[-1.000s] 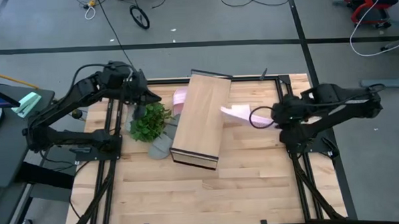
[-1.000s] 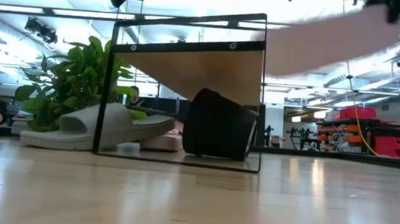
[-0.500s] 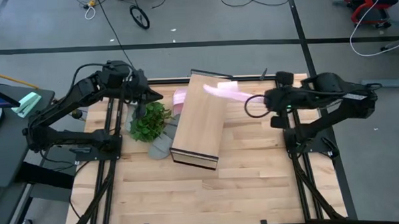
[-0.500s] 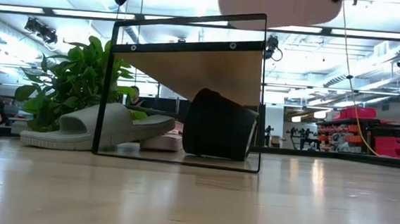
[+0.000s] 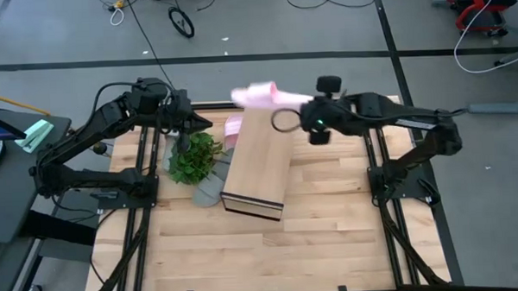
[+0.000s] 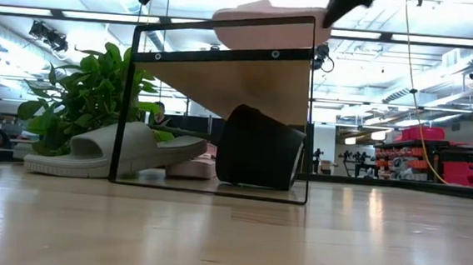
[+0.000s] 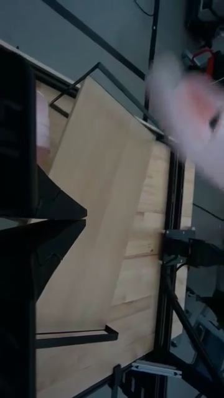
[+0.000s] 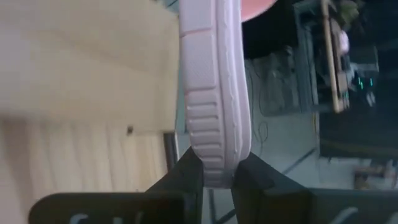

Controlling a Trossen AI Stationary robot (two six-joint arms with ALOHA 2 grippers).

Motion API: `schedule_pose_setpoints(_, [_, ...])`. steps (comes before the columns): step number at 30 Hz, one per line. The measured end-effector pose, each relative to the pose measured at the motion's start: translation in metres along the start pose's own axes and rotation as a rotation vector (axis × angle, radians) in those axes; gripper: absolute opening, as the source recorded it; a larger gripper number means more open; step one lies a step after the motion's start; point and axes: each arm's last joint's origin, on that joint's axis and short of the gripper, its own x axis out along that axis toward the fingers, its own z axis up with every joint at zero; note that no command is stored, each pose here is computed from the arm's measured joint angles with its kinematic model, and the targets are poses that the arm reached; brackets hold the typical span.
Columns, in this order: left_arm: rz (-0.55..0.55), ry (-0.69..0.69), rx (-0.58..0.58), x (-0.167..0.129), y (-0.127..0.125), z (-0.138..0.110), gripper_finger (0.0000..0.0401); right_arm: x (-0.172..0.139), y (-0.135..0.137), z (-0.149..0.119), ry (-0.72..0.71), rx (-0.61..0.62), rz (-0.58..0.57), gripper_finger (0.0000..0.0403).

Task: Pick and place slides into the shelf
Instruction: Put the bottom pink slide on the shelf

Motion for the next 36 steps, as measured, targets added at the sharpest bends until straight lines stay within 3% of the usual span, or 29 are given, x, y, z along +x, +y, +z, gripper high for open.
schedule_pose_setpoints(3, [0.003, -0.018, 0.006, 0.000, 0.000, 0.002, 0.0013, 0.017, 0.002, 0.011, 0.001, 0.076, -0.043, 0.0055])
schedule_pose_setpoints(7, [0.007, -0.040, 0.014, 0.000, 0.001, 0.004, 0.0019, 0.033, 0.013, 0.026, -0.016, 0.075, -0.048, 0.0055])
schedule_pose_setpoints(14, [0.007, -0.043, 0.016, 0.000, 0.001, 0.004, 0.0021, 0.055, 0.029, 0.040, -0.033, -0.057, -0.049, 0.0055])
schedule_pose_setpoints(36, [0.011, -0.045, 0.074, 0.000, 0.001, 0.005, 0.0015, 0.110, 0.069, -0.009, -0.011, 0.008, -0.127, 0.0054])
